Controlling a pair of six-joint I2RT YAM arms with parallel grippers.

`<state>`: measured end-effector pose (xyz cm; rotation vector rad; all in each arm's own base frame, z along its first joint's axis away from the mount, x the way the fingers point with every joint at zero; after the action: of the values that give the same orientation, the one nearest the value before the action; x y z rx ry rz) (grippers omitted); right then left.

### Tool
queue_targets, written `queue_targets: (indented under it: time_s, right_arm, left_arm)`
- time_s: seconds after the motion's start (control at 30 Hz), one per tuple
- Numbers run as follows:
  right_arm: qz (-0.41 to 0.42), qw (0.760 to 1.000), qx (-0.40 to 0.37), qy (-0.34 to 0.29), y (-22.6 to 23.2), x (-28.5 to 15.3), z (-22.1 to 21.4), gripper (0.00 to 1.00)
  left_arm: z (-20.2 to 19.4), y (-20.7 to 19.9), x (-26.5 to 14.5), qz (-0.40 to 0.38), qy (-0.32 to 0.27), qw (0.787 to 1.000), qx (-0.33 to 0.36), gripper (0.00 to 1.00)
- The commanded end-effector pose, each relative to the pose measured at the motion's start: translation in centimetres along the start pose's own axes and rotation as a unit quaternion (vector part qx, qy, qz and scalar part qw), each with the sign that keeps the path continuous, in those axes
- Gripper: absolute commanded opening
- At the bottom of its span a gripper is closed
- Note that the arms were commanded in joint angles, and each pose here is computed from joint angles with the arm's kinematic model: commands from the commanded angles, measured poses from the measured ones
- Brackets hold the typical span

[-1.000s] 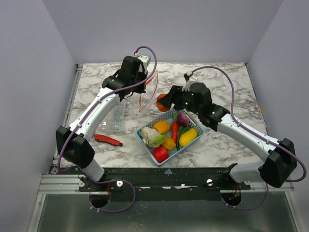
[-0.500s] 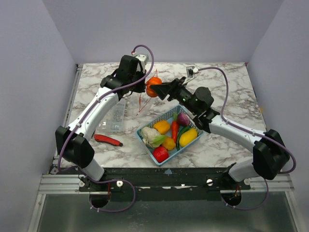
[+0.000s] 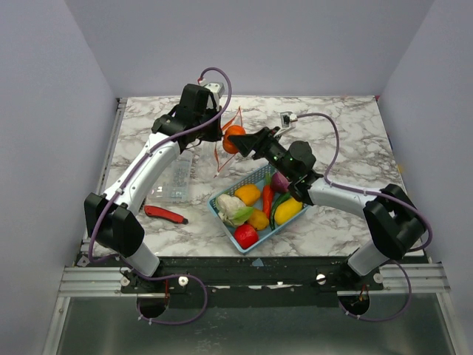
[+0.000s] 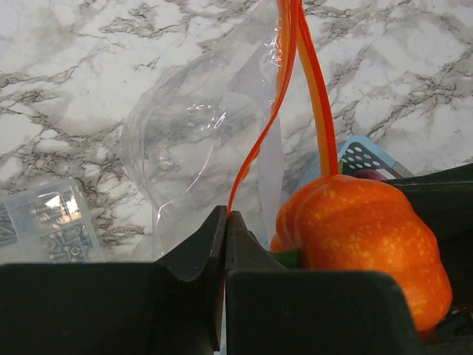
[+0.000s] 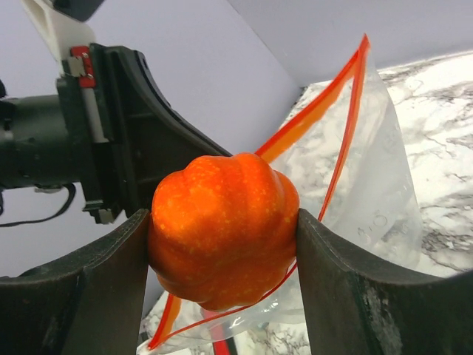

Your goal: Place the food in the zip-top bag and seal the zipper

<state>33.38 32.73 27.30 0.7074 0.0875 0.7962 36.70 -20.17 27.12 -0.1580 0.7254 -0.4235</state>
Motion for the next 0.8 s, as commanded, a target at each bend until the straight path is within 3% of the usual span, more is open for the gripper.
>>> queue_targets:
  time_s: [0.0,0.17,0.23,0.47,0.57,0.77]
  right_arm:
    - [-0.027,0.999,-0.016,-0.005,-1.7,-0.6,-0.9,0.01]
    - [-0.089,0.995,-0.02,0.042,-3.3,0.4,-2.0,0.04]
    - [-0.104,0.992,-0.027,0.062,-3.6,0.7,-2.4,0.17]
    - [-0.128,0.984,-0.034,0.116,-3.3,1.4,-2.7,0.85]
    - [-0.157,0.974,-0.046,0.16,-3.6,1.9,-2.9,0.94]
    - [-0.133,0.97,-0.052,0.199,-1.5,1.6,-1.9,0.97]
  left_arm:
    - [0.1,-0.7,-0.8,-0.013,0.001,1.0,-0.008,0.0]
    - [0.3,-0.5,-1.0,-0.008,-0.004,1.0,-0.01,0.0]
    - [0.3,-0.5,-1.0,-0.01,-0.004,1.0,-0.012,0.0]
    - [0.3,-0.5,-0.8,-0.015,-0.002,1.0,-0.015,0.0]
    - [0.3,0.1,-0.6,0.001,-0.001,1.0,-0.008,0.0]
    - [0.2,0.0,-0.1,0.0,0.014,1.0,-0.015,0.0]
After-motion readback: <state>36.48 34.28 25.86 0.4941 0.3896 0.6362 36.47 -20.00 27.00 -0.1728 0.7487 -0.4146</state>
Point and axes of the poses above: each gripper's point midway between its finger pads, its own x axis out along the fingers, its own y axis along the line the jaws close on, z = x × y, the point moved 3 cm from there along -x, back along the fingers, and after that the axes turned 3 degrees about -x, right-handed, at the moved point
